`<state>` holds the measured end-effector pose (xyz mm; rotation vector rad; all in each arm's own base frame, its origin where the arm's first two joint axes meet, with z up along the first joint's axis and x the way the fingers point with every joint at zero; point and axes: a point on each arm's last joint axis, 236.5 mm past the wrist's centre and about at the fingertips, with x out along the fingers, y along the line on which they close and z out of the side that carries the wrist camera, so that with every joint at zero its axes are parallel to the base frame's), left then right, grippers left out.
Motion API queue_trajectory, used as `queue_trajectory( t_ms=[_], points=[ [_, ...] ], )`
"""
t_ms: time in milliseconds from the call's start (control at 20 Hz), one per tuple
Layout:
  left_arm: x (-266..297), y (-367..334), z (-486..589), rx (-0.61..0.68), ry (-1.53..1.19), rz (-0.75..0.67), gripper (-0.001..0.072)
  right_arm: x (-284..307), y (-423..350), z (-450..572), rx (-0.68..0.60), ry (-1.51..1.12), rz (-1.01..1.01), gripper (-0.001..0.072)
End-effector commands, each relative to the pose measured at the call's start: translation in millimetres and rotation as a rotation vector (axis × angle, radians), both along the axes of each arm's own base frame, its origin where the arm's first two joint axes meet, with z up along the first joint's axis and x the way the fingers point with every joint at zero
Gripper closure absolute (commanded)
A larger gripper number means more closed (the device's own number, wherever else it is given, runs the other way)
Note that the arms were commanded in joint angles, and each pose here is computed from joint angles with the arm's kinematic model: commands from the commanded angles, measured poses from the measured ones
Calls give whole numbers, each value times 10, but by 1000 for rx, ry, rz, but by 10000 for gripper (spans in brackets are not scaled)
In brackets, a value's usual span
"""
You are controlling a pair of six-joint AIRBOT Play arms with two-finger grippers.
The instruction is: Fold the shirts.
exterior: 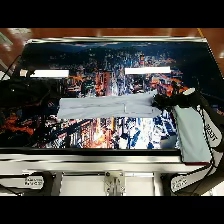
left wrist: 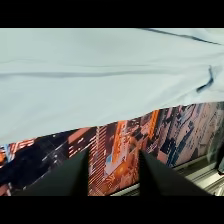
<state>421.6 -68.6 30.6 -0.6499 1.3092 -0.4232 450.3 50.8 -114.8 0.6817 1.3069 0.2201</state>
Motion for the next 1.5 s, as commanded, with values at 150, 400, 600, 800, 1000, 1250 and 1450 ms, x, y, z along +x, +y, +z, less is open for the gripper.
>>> queue_trajectory(
  t_ms=[150,400,600,800,1000,1250,1450],
  points=[
    [283,-814,41,23,-158,-62,543,128,-33,636,58,-110,-56,651],
    [171,-1909,-339,18,-187,-197,649,-164,-124,1575,91,-196,-43,651],
    [75,-2815,-565,-107,-185,-170,649,-478,-172,2168,102,-243,-59,651],
    [-252,-3544,-773,-180,-181,-244,649,-822,-121,2450,73,-235,-38,651],
    [-420,-4128,-845,-239,-174,-287,655,-1070,-16,2570,80,-210,4,651],
    [-679,-4505,-847,-374,-53,-332,667,-1079,-17,2641,66,-233,-13,651],
    [-158,-3965,-629,-260,-163,-291,670,-876,218,2738,58,-327,4,651]
  ],
)
